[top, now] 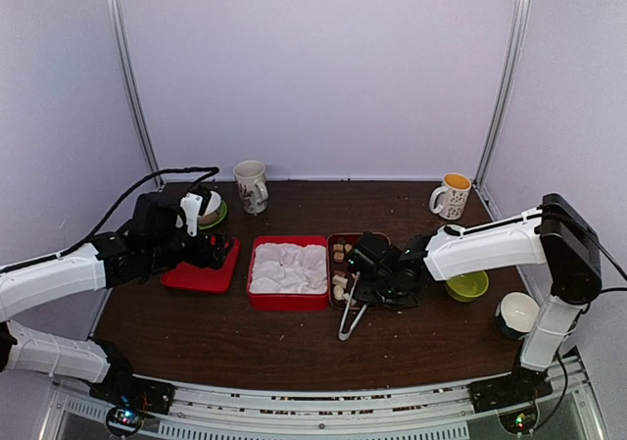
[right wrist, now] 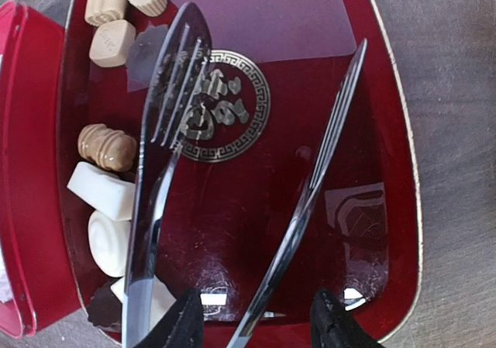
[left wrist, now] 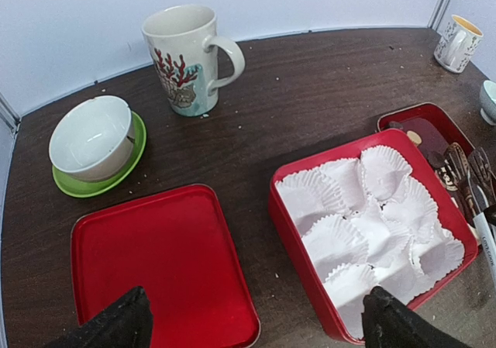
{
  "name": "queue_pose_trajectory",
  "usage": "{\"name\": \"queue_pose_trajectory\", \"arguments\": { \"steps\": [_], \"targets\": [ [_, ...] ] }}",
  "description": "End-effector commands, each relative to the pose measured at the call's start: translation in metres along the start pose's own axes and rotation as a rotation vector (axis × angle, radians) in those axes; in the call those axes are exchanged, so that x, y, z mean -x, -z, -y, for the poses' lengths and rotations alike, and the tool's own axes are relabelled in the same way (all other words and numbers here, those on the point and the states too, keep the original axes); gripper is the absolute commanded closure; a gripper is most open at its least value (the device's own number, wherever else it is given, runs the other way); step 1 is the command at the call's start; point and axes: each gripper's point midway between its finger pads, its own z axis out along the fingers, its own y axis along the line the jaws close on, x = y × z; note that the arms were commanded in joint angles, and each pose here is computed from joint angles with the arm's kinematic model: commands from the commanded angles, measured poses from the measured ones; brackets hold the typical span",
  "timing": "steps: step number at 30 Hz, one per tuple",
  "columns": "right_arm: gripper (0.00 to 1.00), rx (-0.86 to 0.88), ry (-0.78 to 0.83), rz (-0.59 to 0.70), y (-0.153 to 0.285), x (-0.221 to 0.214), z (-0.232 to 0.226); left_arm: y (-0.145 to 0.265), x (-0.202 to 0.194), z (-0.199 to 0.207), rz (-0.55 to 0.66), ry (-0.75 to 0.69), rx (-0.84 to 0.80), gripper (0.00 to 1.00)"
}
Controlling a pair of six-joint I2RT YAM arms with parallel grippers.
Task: Pack the chocolate
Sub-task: Pick up the clamp from the plate.
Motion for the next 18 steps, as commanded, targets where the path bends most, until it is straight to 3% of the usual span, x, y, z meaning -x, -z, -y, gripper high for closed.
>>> {"name": "queue_pose_trajectory", "arguments": {
  "steps": [1,4,6,18],
  "targets": [
    [0.57,0.025,-0.03,-0.023,-0.008,-0.002,0.0,0.0,0.003,-0.002,-0.005,-0.02,0.017,0.04],
    [0.66,0.034,-0.04,-0.018,-0.006,0.001,0.001,0.001,0.003,-0.003,-0.005,-0.021,0.023,0.04],
    [0.77,0.039,-0.047,-0.012,-0.003,0.003,0.002,0.001,0.004,-0.002,-0.003,-0.02,0.02,0.04],
    [1.0,0.085,-0.116,0.091,0.03,0.035,0.014,-0.001,0.006,-0.001,-0.015,-0.025,0.02,0.04]
  ]
}}
